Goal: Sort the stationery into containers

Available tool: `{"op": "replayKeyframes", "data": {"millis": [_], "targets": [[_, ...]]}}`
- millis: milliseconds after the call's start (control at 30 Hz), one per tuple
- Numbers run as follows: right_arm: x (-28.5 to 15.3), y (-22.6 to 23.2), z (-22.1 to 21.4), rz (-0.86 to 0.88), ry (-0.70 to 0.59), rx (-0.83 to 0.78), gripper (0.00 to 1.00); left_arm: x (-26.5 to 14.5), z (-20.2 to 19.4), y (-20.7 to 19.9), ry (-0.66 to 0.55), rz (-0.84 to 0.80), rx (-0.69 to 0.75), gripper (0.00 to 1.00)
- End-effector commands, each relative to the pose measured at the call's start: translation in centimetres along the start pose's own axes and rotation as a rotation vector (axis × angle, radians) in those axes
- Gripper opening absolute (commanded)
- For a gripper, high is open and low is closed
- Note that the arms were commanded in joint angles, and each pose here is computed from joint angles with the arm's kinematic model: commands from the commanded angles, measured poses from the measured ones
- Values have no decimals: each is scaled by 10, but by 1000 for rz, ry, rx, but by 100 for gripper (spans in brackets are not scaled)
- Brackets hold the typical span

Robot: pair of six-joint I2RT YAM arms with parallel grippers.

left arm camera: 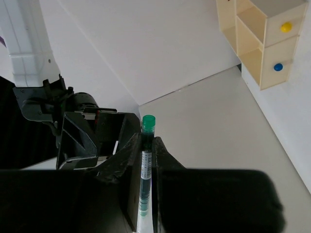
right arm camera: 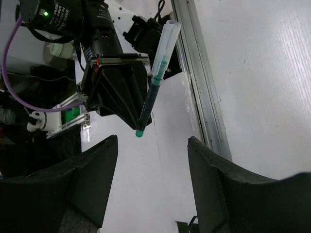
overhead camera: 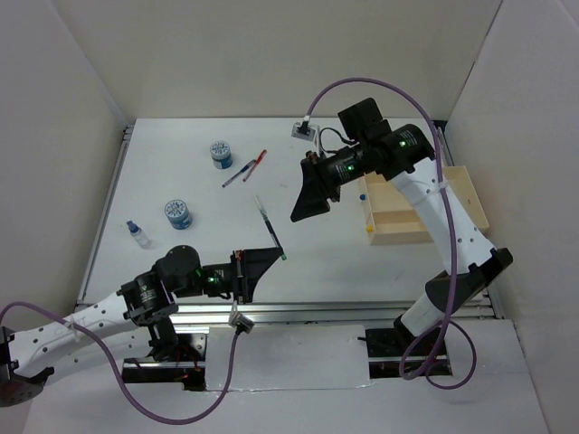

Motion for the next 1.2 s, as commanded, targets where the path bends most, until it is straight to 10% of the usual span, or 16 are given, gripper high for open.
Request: {"op": "replayKeyframes", "data": {"millis": [0,1000,1167], "targets": [[5,10,13,60,-33,-24,65,-4,-12,33,48,110,67,0],[52,6,30,66,4,-35,50,4,-23,36,101,114,62,0],[52,7,27,66,10,-43,35,4,-22,36,100,128,59,0]]}}
Point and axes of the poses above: each gripper's point midway between its finger pads, its own x axis out along the fingers, its own y axis along the line the jaws close on, z = x × y, the point moved 7 cm from there along -x, back along the fingers, and after that the axes turned 1 degree about x, right-handed, at the moved point
